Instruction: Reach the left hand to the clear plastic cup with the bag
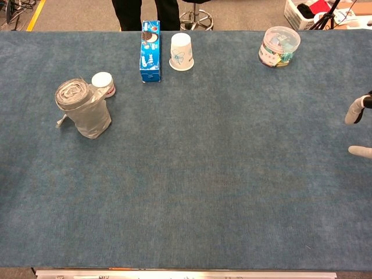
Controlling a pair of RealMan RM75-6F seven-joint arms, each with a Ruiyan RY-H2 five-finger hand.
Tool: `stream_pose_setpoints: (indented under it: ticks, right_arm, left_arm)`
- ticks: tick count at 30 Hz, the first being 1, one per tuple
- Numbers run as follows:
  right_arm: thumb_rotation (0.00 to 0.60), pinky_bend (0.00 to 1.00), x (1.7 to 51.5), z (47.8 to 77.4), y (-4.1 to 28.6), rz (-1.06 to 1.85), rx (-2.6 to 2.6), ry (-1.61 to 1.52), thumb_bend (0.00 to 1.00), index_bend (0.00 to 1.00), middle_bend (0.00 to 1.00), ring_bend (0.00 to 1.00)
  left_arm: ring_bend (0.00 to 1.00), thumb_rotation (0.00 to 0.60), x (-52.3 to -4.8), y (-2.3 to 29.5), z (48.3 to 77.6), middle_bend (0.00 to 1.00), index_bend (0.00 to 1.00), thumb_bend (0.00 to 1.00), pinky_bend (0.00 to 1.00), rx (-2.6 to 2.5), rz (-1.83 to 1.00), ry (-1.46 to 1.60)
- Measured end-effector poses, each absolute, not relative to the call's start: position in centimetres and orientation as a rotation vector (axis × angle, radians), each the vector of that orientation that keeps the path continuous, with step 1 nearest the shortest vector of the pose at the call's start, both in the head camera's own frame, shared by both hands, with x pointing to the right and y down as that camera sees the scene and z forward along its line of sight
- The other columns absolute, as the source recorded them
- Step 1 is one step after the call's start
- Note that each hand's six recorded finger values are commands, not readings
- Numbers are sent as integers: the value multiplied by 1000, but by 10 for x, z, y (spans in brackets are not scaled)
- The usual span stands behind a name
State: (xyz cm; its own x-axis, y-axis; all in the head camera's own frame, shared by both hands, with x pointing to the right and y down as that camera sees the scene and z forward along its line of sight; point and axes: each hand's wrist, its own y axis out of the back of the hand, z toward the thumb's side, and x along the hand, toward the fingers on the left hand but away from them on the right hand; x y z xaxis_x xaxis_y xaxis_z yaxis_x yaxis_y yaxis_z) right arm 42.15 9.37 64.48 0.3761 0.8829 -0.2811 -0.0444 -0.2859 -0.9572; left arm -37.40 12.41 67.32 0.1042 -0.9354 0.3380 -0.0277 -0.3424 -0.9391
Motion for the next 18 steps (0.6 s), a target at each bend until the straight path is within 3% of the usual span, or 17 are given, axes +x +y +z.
stream_pose_setpoints:
  ticks: [9,12,14,18]
  right_arm:
    - [600,488,422,635,95,1092,-1560,-788,73,514,549,371]
    - [600,488,422,637,94,1098,-1560,-785,73,514,549,371]
    - [600,488,422,638,94,1100,-1563,-782,73,514,549,371]
    - [600,488,422,640,94,1106,-1566,-776,73,514,549,371]
  left_arm:
    - [298,600,-368,123,674,398,384,221,445,-1557,-1329,978]
    - [225,600,-367,122,674,293,308,221,443,-1559,-1326,967]
    - [134,600,-366,119,676,169,251,221,425,-1563,-1334,945]
    - [51,600,-358,109,680,71,239,221,330,-1569,-1341,882]
